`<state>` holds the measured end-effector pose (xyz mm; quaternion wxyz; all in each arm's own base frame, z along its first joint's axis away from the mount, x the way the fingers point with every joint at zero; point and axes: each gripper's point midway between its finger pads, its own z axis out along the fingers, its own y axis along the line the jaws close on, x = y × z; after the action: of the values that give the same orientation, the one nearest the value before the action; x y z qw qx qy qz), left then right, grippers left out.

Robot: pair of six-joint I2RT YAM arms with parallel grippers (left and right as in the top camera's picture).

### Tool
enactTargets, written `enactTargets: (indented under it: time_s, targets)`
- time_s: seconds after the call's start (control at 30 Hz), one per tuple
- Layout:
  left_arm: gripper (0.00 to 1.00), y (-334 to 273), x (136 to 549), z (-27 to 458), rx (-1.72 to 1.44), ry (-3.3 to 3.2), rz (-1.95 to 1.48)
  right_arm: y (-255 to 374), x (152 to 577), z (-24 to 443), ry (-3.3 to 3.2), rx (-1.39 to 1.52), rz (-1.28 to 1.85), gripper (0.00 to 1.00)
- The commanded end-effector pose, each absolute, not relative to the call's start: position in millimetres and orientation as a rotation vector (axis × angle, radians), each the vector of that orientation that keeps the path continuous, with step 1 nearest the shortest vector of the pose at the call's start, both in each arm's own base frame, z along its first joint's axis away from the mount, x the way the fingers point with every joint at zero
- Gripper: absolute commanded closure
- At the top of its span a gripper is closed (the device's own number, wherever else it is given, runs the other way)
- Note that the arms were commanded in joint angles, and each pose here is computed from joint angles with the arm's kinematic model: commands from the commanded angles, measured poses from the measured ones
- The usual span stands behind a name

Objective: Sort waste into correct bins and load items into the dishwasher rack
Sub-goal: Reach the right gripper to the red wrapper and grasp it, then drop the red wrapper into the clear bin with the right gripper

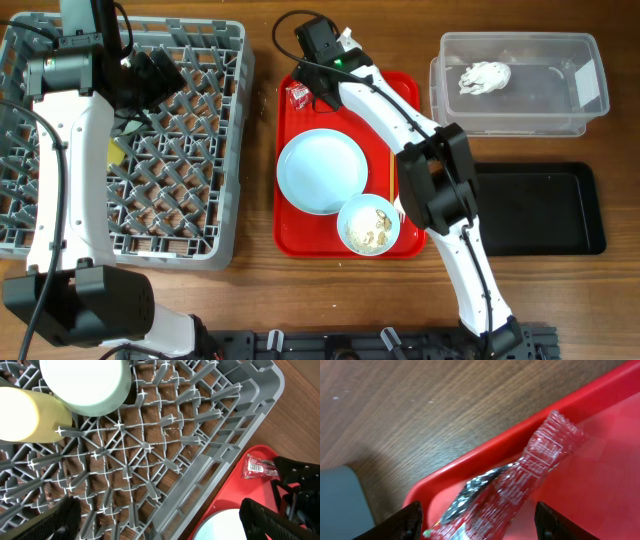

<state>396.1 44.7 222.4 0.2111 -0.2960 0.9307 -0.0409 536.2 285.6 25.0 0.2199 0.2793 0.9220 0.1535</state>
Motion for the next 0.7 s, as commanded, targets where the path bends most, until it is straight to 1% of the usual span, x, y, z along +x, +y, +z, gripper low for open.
enactTargets:
  time_s: [0.0,0.1,0.13,0.17,0.2,0.23,0.3,0.33,0.4,0.47,0.53,0.57,0.67]
  targets:
    - [0.00,45,396,220,-0.845,2.587,-0.121,284,535,8,2.551,0.849,0.419,0.30]
    - [0.00,45,396,220,-0.845,2.587,-0.121,284,534,3,2.559,0.851,0.411,0.35]
    - [0.00,45,396,220,-0.845,2.587,-0.121,283,534,1,2.564,0.852,0.405,0.39]
    - [0.00,45,396,220,-0.845,2.587,-0.121,283,533,0,2.567,0.853,0.401,0.45]
    - [0.00,45,396,220,-0.845,2.587,-0.121,282,531,-1,2.573,0.853,0.393,0.59]
    - [0.00,45,396,220,-0.845,2.587,-0.121,281,531,-1,2.576,0.854,0.388,0.65]
    - [0.00,45,396,220,-0.845,2.587,-0.121,280,530,-1,2.577,0.846,0.376,0.74]
    - [0.00,45,396,220,-0.845,2.587,-0.121,278,530,-2,2.577,0.849,0.365,0.76]
    - [0.00,45,396,220,-0.845,2.587,-0.121,274,528,-3,2.588,0.850,0.348,0.96]
    - [0.00,45,396,220,-0.845,2.587,-0.121,274,528,-3,2.600,0.812,0.340,0.96]
    - [0.00,45,396,220,-0.845,2.587,-0.121,275,529,7,2.612,0.784,0.374,0.96]
    - [0.00,45,396,220,-0.845,2.587,-0.121,275,530,18,2.609,0.770,0.401,0.96]
    - [0.00,45,396,220,-0.845,2.587,-0.121,268,539,74,2.537,0.749,0.483,0.96]
